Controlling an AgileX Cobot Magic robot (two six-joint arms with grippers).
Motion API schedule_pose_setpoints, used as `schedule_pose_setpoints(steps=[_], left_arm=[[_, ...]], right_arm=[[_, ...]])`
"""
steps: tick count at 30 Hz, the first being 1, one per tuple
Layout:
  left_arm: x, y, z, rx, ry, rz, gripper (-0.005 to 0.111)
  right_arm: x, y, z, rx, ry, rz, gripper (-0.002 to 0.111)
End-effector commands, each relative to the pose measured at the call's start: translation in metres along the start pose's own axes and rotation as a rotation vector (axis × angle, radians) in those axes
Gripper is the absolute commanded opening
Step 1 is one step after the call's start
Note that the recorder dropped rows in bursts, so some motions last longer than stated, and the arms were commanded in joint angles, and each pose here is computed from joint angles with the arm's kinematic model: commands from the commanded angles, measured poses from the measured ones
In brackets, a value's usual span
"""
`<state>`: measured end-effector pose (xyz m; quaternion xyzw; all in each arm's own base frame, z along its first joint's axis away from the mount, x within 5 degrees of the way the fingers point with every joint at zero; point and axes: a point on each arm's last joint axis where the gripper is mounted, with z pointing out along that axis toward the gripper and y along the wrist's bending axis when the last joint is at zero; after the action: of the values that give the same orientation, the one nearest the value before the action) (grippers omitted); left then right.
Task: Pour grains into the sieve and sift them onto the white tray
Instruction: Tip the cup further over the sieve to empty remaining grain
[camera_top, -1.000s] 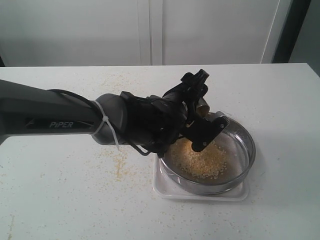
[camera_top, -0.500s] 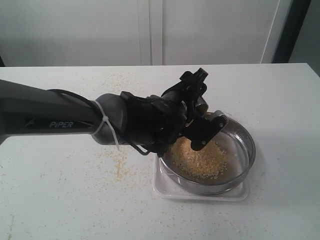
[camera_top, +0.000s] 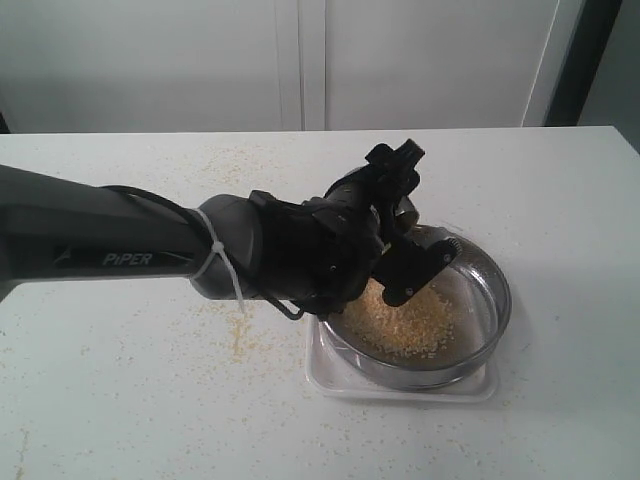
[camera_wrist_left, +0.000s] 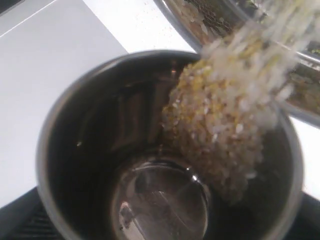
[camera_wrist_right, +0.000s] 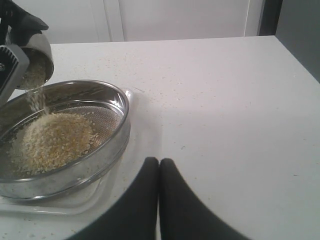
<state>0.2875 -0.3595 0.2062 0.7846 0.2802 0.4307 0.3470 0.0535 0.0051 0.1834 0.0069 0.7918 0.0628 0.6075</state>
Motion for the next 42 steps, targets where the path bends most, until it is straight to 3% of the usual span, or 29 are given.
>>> schedule_pose_setpoints(steps=[1, 6, 13, 22, 30, 35, 38, 40, 41, 42], left_arm=[[-0.004, 0.01, -0.01, -0.036, 0.026, 0.069, 0.0], [-0.008, 0.012, -0.014, -0.04, 0.037, 0.092, 0.0], [-0.006, 0.012, -0.015, -0.029, 0.08, 0.23, 0.0], [0.005, 0.01, -0.016, 0.002, 0.195, 0.265, 0.0], [-0.003, 0.014, -0.019, -0.017, 0.133, 0.373, 0.0], [-0.006, 0.023, -0.016, -0.057, 0.076, 0.295, 0.0], [-0.004, 0.026, -0.016, -0.041, 0.139, 0.408, 0.0], [-0.008, 0.037, -0.026, -0.074, 0.161, 0.289, 0.0], [-0.013, 0.04, -0.027, -0.105, 0.105, 0.145, 0.0], [-0.009, 0.038, -0.02, -0.104, 0.067, 0.138, 0.0]], right_arm=[[0.001, 0.0, 0.0, -0.003, -0.003, -0.01, 0.0], [0.001, 0.0, 0.0, -0.003, -0.003, -0.01, 0.0], [0.001, 0.0, 0.0, -0.003, -0.003, -0.01, 0.0], [0.001, 0.0, 0.0, -0.003, -0.003, -0.01, 0.0], [0.001, 0.0, 0.0, -0.003, -0.003, -0.01, 0.0], [0.001, 0.0, 0.0, -0.003, -0.003, -0.01, 0.0], [0.001, 0.0, 0.0, -0.003, -0.003, -0.01, 0.0], [0.001, 0.0, 0.0, -0.003, -0.003, -0.01, 0.0], [0.001, 0.0, 0.0, -0.003, -0.003, -0.01, 0.0], [0.001, 0.0, 0.0, -0.003, -0.003, -0.01, 0.0]])
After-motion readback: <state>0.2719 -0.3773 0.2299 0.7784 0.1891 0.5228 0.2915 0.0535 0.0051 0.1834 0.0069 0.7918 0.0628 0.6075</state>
